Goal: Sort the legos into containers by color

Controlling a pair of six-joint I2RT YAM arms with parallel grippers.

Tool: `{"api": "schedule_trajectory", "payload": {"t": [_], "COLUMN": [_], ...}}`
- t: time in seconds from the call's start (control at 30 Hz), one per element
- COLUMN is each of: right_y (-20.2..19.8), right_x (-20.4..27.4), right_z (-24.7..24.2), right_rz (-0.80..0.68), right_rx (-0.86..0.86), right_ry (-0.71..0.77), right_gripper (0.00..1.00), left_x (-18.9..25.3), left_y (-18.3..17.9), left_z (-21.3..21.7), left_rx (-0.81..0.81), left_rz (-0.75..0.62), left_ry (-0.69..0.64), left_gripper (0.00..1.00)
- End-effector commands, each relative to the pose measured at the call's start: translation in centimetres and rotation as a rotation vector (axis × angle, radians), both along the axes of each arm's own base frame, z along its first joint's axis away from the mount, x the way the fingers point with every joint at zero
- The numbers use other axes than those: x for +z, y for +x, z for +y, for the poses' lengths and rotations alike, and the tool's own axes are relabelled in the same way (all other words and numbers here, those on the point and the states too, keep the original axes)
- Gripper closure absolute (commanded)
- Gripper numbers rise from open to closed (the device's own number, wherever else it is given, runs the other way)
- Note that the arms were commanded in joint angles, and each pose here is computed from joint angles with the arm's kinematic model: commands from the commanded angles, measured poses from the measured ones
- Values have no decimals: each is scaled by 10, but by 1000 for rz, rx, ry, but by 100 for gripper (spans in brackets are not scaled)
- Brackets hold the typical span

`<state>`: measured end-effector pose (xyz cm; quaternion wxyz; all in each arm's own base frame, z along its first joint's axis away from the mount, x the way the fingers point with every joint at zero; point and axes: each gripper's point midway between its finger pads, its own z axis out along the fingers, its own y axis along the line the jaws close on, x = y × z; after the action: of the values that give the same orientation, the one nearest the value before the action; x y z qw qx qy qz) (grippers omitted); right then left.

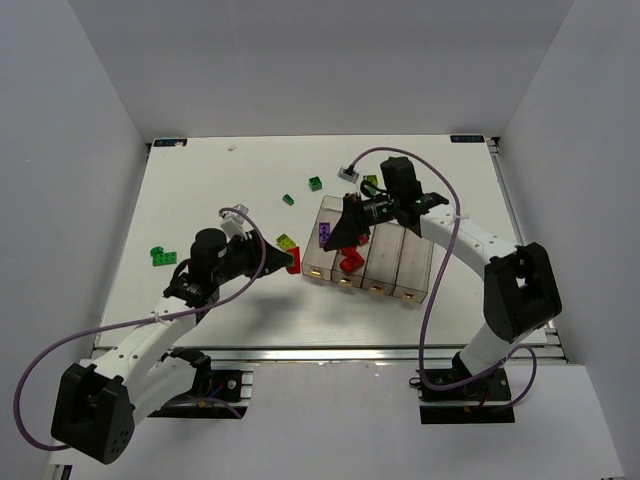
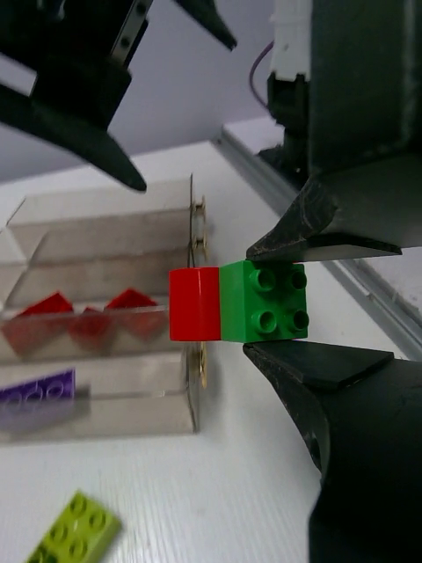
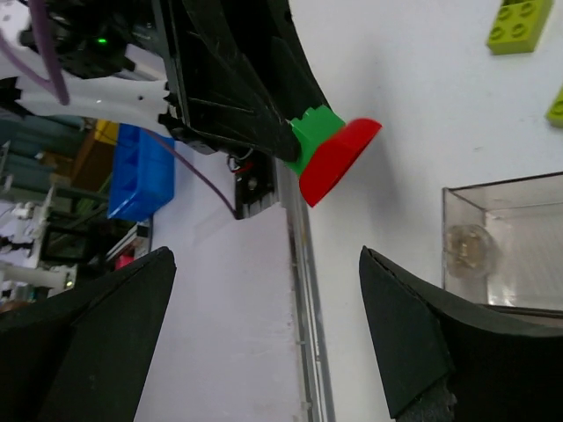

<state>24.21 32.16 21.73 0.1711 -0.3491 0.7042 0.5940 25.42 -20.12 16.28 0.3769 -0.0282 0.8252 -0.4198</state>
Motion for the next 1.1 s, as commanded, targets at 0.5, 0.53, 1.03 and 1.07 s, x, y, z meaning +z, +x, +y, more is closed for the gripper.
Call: {"api": "schedule_trajectory", "payload": {"t": [0.5, 0.53, 1.03, 1.07], "right_y": [-25, -26, -42, -43], "right_x": [18, 18, 23, 26], "right_z": [27, 28, 41, 41], "right_rz": [-8, -9, 45, 25], "right_rx": [178, 179, 253, 261], "right_ry": [177, 178, 228, 242], "right_gripper": [14, 14, 28, 30], "left_x": [86, 85, 84, 85], "left_y": [-32, -31, -31, -31], "left_z": [-36, -36, -35, -35], "left_rx": [-252, -250, -240, -240], "left_rz": [-249, -247, -253, -256], "left_ry": [-400, -402, -418, -420], "left_gripper": [99, 99, 99, 99]}}
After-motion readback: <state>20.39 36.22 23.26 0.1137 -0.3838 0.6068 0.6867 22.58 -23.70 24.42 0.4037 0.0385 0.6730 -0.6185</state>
